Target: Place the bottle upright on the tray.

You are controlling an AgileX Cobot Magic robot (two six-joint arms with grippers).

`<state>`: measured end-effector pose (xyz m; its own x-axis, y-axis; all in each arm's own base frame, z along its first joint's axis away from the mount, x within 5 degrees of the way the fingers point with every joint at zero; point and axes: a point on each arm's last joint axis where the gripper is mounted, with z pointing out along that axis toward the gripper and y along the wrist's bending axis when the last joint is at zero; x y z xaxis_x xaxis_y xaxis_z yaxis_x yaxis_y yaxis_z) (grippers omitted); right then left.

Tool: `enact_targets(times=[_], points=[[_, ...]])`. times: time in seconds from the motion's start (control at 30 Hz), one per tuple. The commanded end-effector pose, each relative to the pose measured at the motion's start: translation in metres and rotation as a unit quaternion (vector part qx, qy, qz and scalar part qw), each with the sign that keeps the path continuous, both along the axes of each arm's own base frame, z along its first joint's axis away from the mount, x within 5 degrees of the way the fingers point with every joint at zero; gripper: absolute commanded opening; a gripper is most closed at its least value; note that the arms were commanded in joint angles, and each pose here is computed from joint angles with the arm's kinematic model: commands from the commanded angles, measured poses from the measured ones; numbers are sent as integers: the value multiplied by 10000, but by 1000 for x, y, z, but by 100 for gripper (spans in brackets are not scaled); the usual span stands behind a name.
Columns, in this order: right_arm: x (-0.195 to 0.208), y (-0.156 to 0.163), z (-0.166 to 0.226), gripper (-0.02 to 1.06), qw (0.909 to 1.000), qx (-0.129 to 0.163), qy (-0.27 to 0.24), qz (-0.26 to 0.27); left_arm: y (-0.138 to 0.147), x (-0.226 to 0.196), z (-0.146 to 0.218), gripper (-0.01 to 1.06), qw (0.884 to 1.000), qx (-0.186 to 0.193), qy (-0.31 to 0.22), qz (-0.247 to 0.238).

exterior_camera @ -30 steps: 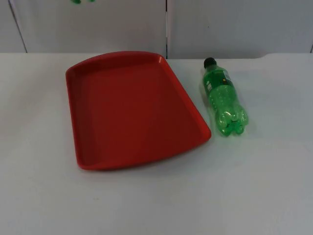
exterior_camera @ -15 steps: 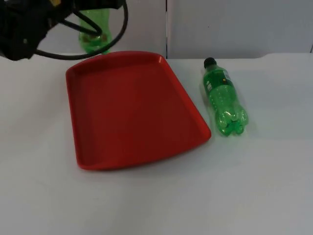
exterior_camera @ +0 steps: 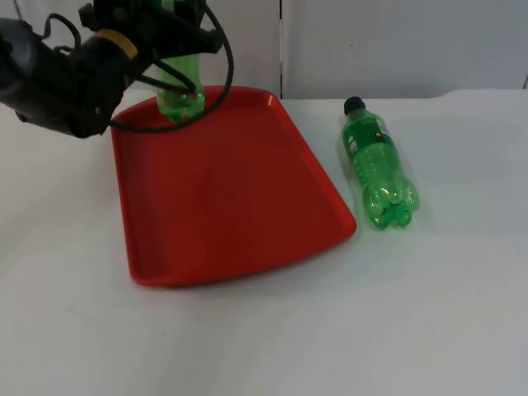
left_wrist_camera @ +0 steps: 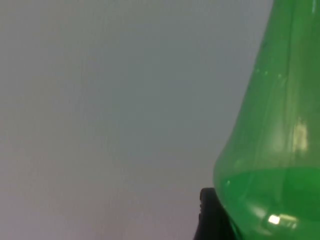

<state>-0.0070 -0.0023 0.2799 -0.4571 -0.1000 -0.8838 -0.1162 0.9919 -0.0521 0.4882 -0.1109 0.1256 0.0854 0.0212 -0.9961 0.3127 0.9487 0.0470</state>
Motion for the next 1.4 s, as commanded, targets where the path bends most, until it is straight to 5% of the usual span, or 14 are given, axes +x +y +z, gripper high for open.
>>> enact_targets(times=[0.0, 0.37, 0.83, 0.9, 1.03, 1.07, 1.23, 1.37], points=[[0, 0, 0, 105, 10000, 14, -37, -36, 5, 4, 1, 0, 9997, -172, -151, 112], [0, 0, 0, 105, 10000, 14, -37, -36, 27, 8, -39, 0, 9975, -388, 96, 578], [0, 0, 0, 105, 10000, 14, -37, -36, 22, 6, -50, 0, 9993, -146, 193, 293], [0, 0, 0, 105, 10000, 14, -37, -36, 20, 6, -51, 4, 9996, -91, 184, 218], [0, 0, 0, 105, 10000, 14, -37, -36, 20, 5, -51, 38, 9996, -77, 181, 198], [0, 0, 0, 105, 10000, 14, -37, -36, 20, 5, -51, 38, 9996, -77, 181, 198], [0, 0, 0, 105, 10000, 14, -37, -36, 20, 5, -50, 84, 9996, -120, 174, 193], [0, 0, 0, 105, 10000, 14, -37, -36, 20, 5, -50, 88, 9992, -294, 229, 173]])
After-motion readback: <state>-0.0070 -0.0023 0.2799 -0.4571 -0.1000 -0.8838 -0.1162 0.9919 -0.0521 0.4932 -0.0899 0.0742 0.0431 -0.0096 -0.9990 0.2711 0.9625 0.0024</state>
